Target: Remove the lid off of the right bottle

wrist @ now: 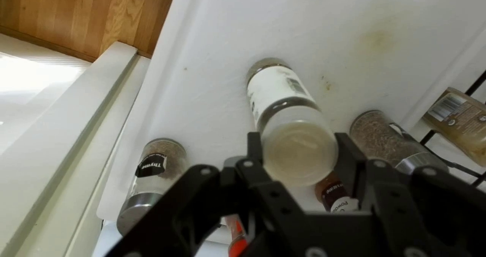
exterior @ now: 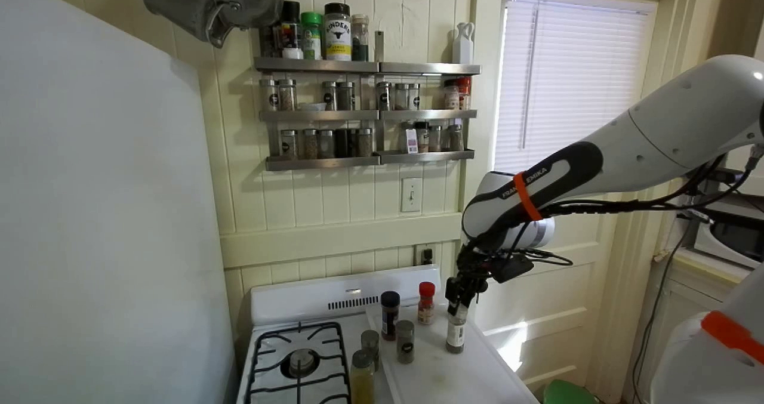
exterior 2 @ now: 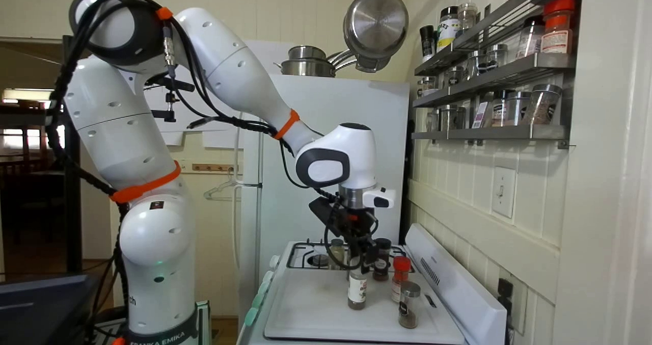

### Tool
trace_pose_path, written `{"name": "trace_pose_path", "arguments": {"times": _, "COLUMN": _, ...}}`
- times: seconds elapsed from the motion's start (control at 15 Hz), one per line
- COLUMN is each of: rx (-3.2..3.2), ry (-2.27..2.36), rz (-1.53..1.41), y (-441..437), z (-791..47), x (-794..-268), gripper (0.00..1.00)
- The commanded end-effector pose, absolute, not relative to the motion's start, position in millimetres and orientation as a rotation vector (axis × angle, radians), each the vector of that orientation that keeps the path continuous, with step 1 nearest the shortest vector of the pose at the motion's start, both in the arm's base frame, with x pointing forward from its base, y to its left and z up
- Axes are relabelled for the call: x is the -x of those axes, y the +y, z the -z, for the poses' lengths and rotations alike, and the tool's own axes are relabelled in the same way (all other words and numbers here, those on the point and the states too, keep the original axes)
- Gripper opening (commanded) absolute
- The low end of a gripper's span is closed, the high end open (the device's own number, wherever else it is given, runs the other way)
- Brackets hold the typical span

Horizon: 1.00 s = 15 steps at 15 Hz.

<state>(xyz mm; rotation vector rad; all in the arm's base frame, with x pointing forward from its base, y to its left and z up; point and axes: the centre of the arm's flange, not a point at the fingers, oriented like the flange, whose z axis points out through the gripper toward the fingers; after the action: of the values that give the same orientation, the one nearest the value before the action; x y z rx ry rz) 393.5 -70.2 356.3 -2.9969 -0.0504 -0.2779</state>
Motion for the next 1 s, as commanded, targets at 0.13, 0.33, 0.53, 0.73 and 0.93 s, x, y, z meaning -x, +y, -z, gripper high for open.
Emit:
{"name": "trace_pose_path", "arguments": {"times": 0.13, "rx": 3.007, "ry": -0.030, "rz": 0.294, "y": -70.5, "z": -354.1, "x": -395.5, "gripper": 0.24}}
{"name": "trace_pose_path", "arguments": {"times": 0.33, "rx": 3.007, "ry": -0.029, "rz": 0.291, "y": -71.1, "z": -353.8, "x": -395.6, "gripper": 0.57}}
{"name": "trace_pose_path", "arguments": {"times": 0.53, "rx": 3.007, "ry": -0.030, "rz": 0.290, "y": -71.0, "z": -353.8, "x": -395.6, "gripper": 0.33}}
{"name": "trace_pose_path", "arguments": {"times": 0.73, "rx": 3.007, "ry": -0.030, "rz": 0.292, "y": -70.7, "z": -354.4, "x": -395.6, "gripper": 0.24}}
{"name": "trace_pose_path", "arguments": {"times": 0.93, "rx": 3.008, "ry": -0.033, "rz": 0.295, "y": -69.9, "z": -355.1, "x": -394.9, "gripper": 0.24}}
